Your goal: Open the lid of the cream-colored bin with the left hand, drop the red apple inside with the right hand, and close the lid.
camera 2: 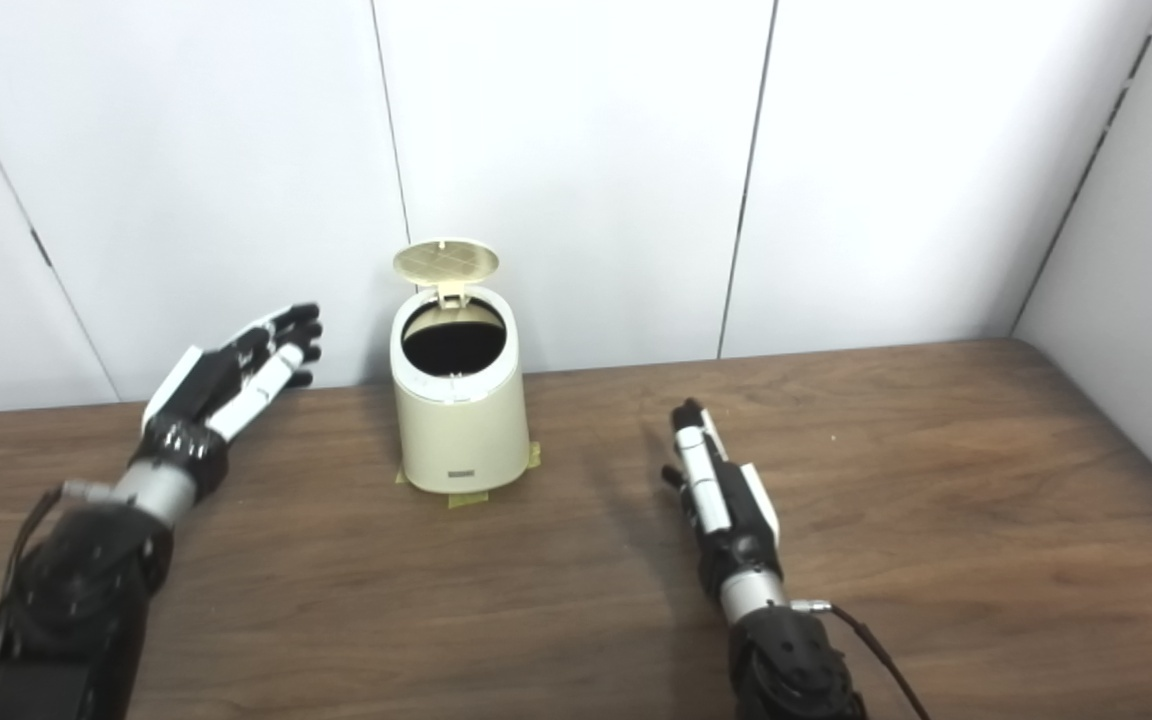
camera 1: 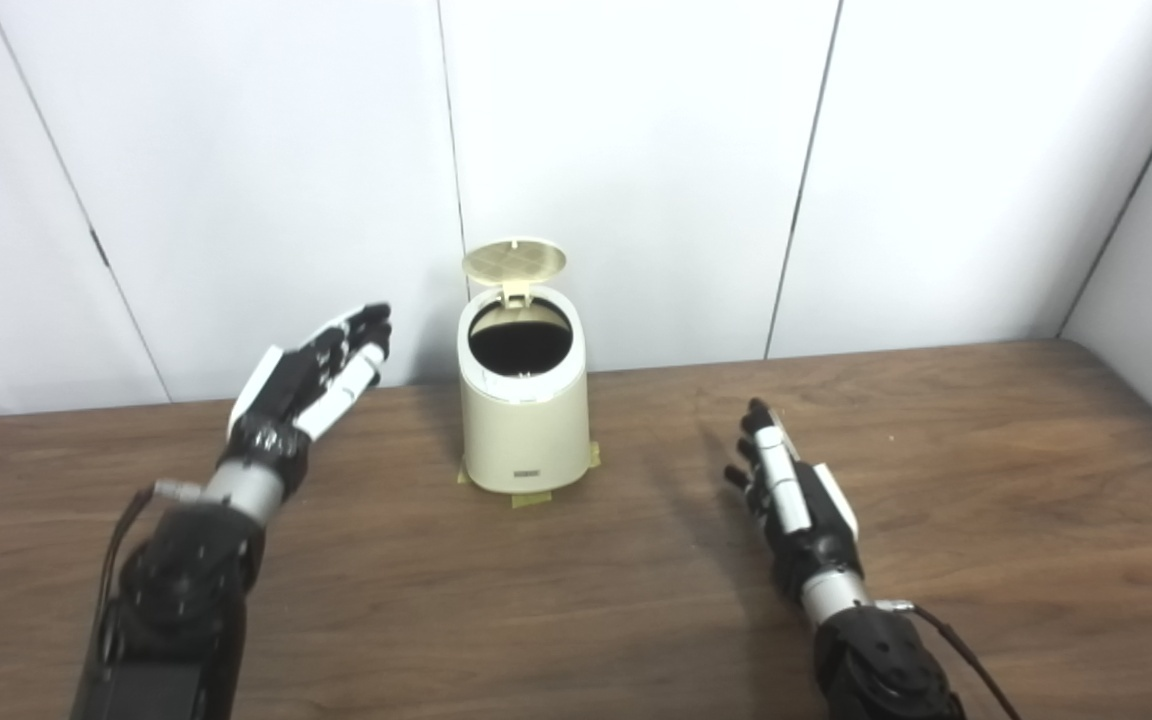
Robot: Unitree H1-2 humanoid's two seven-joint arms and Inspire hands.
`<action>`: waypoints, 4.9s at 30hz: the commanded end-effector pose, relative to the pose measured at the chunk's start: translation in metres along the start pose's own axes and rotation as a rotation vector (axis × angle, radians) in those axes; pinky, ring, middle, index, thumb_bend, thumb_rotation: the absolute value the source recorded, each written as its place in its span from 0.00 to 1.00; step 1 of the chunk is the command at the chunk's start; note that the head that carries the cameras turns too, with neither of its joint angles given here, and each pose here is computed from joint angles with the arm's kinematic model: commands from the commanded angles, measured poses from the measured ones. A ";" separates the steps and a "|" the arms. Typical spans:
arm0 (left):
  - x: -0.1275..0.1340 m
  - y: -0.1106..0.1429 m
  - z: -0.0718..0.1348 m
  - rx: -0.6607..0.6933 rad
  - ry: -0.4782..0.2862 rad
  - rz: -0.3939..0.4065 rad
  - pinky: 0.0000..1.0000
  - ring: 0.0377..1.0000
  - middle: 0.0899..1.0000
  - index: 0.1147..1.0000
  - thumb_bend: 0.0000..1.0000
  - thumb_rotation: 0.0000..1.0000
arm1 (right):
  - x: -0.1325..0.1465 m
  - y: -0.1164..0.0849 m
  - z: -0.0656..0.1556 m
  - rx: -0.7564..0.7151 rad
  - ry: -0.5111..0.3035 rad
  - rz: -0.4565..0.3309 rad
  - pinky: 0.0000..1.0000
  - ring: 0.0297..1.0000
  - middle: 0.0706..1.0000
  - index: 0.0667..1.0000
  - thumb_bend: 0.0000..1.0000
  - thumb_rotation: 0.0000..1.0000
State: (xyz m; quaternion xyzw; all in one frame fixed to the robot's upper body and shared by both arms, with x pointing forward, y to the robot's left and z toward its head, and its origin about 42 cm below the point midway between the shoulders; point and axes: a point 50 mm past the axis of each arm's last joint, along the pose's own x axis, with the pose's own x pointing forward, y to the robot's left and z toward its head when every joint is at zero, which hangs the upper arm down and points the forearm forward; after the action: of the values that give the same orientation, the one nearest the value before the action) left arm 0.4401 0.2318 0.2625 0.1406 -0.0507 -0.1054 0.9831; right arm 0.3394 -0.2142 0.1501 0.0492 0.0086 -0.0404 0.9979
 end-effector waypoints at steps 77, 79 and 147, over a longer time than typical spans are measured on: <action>0.060 -0.043 0.097 1.081 -0.258 -0.203 1.00 0.81 0.74 0.77 0.49 1.00 | -0.007 0.005 -0.011 -0.170 0.009 0.067 0.75 0.86 0.85 0.97 0.47 1.00; 0.060 -0.045 0.093 1.098 -0.251 -0.222 1.00 0.82 0.74 0.78 0.48 1.00 | -0.007 0.005 -0.011 -0.174 0.013 0.064 0.76 0.86 0.83 0.97 0.47 1.00; 0.036 -0.079 0.042 1.517 -0.122 -0.345 1.00 0.89 0.83 0.76 0.49 0.98 | -0.006 0.006 -0.006 -0.225 0.028 0.057 0.75 0.82 0.75 0.92 0.47 1.00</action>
State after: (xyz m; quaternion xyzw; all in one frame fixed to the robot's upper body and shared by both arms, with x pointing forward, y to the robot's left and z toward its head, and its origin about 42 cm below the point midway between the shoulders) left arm 0.4497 0.1242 0.2900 0.7618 -0.1760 -0.1899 0.5938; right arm 0.3295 -0.2083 0.1360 -0.0611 0.0374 -0.0153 0.9973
